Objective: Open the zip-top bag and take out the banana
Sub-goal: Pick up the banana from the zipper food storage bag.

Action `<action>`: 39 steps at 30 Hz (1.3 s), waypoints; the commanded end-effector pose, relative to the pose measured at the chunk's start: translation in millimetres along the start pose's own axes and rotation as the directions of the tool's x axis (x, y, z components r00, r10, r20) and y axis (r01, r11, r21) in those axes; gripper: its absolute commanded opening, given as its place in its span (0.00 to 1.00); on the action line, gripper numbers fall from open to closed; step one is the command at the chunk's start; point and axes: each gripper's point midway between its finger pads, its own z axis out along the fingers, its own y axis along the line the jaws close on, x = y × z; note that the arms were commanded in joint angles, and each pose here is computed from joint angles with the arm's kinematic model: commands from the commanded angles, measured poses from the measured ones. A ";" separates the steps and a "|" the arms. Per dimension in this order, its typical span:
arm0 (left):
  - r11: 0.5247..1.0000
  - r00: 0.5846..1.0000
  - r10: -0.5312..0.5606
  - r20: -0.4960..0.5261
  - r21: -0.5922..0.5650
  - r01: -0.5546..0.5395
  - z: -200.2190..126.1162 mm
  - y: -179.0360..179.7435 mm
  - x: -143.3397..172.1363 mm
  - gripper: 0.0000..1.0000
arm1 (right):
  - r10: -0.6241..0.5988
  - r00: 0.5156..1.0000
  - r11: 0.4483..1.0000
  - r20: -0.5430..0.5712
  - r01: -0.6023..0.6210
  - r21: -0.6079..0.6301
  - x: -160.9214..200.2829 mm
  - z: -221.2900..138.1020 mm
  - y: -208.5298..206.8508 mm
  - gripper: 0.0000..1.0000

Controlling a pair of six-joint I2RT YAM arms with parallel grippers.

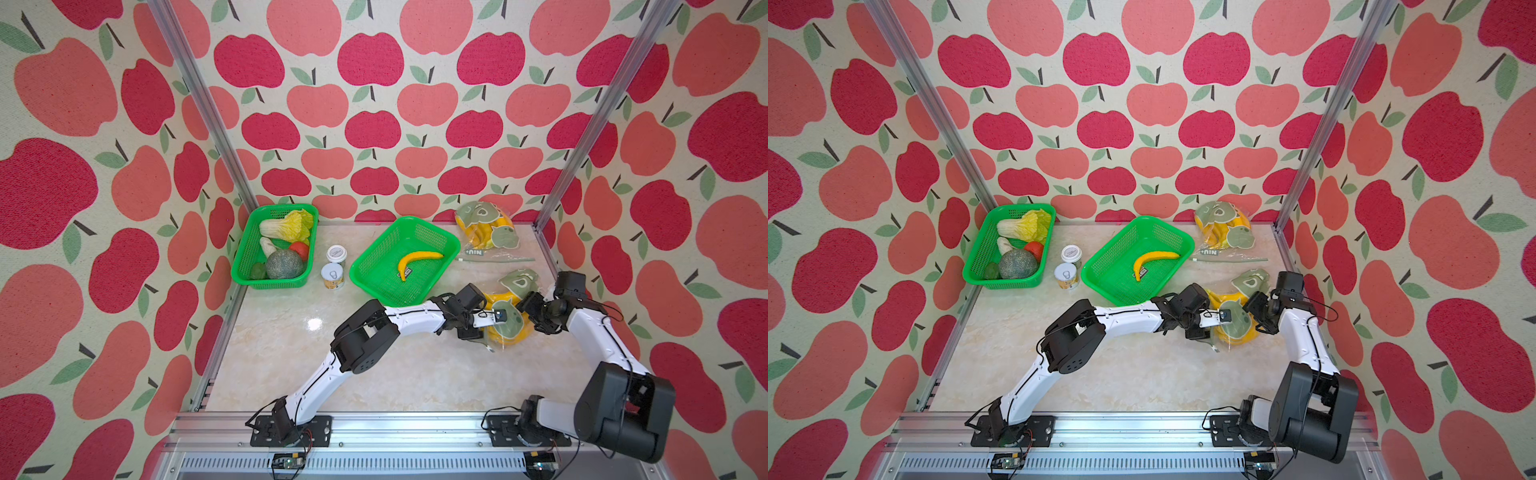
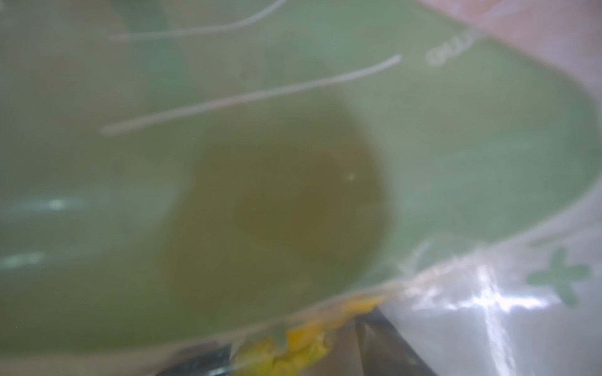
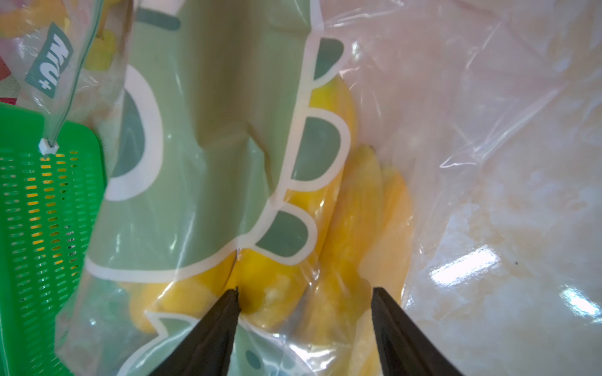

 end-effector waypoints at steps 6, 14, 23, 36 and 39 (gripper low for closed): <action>1.000 0.999 -0.005 -0.045 0.024 0.006 -22.2 -21.2 12.1 0.39 | -0.009 1.000 1.000 -0.011 0.009 0.001 4.1 -1.7 -0.8 0.68; 0.999 0.999 -0.032 0.011 -0.020 0.032 -40.9 -22.5 -8.6 0.27 | -0.009 1.000 1.000 -0.007 0.009 0.003 3.7 -2.8 -1.0 0.68; 0.996 0.999 -0.027 0.031 -0.089 0.030 -63.6 -29.5 -23.3 0.22 | -0.008 1.000 1.000 0.010 0.008 0.003 0.3 -5.4 -0.2 0.69; 0.994 0.997 -0.074 -0.008 -0.084 0.073 -63.9 -50.5 0.9 0.20 | 0.166 0.985 0.961 -0.043 -0.171 -0.219 -11.2 1.8 8.1 0.78; 0.994 0.997 -0.081 -0.006 -0.076 0.080 -63.2 -55.0 0.3 0.20 | 0.160 0.986 0.935 -0.042 -0.165 -0.313 -15.2 1.2 23.3 0.78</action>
